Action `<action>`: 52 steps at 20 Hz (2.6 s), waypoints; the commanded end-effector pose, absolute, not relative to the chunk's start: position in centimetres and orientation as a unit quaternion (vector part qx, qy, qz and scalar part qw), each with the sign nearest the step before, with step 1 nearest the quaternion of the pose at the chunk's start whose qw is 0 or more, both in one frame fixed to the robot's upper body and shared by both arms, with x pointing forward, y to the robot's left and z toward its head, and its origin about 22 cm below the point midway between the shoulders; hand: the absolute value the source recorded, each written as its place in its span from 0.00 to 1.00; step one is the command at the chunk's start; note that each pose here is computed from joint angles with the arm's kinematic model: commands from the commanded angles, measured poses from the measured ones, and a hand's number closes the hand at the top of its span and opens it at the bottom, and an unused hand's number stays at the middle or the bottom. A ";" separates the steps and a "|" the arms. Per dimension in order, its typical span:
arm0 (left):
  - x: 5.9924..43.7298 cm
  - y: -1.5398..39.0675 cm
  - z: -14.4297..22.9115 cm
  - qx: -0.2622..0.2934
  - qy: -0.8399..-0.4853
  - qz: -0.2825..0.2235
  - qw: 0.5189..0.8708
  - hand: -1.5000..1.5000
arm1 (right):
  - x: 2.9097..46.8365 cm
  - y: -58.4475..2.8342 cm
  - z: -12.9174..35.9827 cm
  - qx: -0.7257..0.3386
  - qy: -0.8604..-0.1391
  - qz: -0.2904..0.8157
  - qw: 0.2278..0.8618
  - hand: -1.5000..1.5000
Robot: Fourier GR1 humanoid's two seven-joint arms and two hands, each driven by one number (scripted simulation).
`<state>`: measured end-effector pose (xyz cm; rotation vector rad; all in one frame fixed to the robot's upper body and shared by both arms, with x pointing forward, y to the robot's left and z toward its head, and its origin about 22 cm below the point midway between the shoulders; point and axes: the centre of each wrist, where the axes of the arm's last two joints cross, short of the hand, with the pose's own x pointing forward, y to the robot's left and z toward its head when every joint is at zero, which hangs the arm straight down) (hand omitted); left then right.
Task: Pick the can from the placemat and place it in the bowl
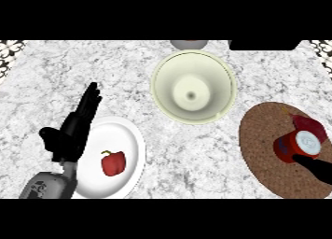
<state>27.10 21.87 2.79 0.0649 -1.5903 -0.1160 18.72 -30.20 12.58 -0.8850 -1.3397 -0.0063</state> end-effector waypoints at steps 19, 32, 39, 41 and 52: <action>27.1 21.4 3.0 0.023 -0.710 -0.045 0.702 0.50 | 17.7 -32.0 8.6 -0.316 -0.573 0.005 0.756 0.00; 25.7 23.0 3.7 0.029 -0.714 -0.047 0.698 0.50 | 18.2 -31.8 6.1 -0.276 -0.579 -0.036 0.766 0.00; 27.8 19.7 2.4 0.041 -0.713 -0.056 0.698 0.50 | 19.9 -31.5 3.5 -0.270 -0.573 -0.039 0.773 0.00; 26.5 22.2 2.8 0.033 -0.712 -0.043 0.701 0.50 | 19.5 -31.5 4.1 -0.263 -0.580 -0.048 0.770 0.00; 28.3 21.0 3.5 0.026 -0.714 -0.049 0.698 0.50 | 22.0 -33.8 0.3 -0.347 -0.510 0.001 0.787 0.00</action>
